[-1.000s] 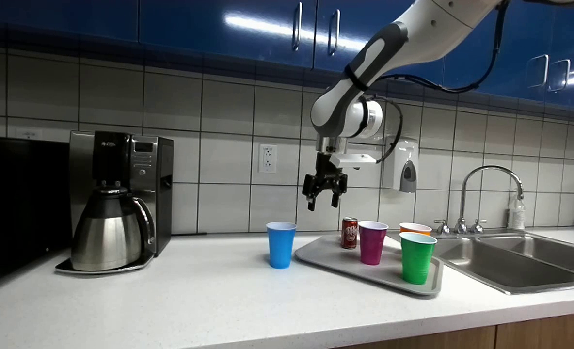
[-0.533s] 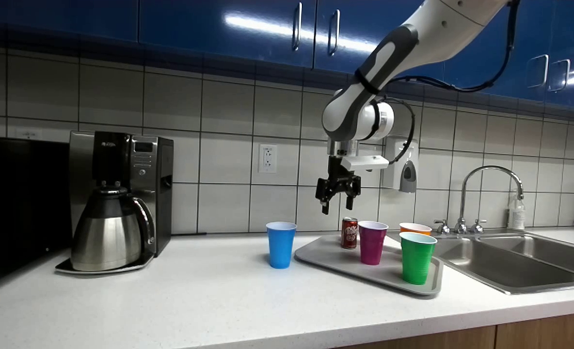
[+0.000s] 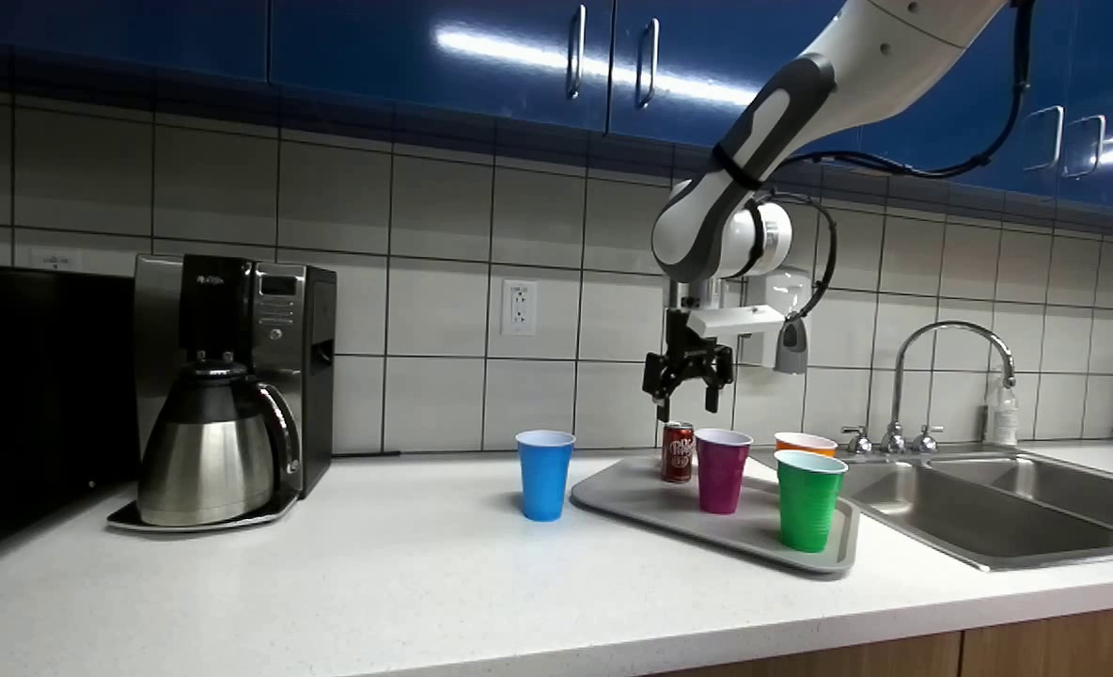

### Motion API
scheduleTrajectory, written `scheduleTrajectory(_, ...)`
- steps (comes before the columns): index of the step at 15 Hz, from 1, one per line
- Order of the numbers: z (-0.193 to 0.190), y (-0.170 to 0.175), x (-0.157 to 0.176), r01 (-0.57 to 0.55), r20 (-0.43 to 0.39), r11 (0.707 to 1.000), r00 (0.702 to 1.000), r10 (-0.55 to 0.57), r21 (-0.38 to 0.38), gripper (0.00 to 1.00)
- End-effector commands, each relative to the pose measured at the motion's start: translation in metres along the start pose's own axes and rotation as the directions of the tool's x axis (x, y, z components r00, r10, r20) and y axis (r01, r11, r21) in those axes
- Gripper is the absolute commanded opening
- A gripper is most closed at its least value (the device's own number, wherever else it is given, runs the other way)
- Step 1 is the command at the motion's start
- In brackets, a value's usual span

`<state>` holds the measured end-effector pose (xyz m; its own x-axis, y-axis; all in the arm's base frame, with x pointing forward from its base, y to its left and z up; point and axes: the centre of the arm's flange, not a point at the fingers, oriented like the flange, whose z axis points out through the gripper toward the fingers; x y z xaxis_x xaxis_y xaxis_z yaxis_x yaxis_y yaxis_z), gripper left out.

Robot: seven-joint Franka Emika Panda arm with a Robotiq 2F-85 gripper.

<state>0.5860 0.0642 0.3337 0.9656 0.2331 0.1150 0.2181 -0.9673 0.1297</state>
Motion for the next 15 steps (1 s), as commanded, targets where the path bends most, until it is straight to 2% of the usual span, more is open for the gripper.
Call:
scheduleTrajectory(1, -0.005, 0.017, -0.016, -0.054, 0.017, 0.998, 0.998, 0.055, -0.026, 1.00)
scheduleTrajectory(15, 0.023, 0.042, -0.013, -0.092, 0.054, 0.996, 0.994, 0.093, -0.022, 1.00)
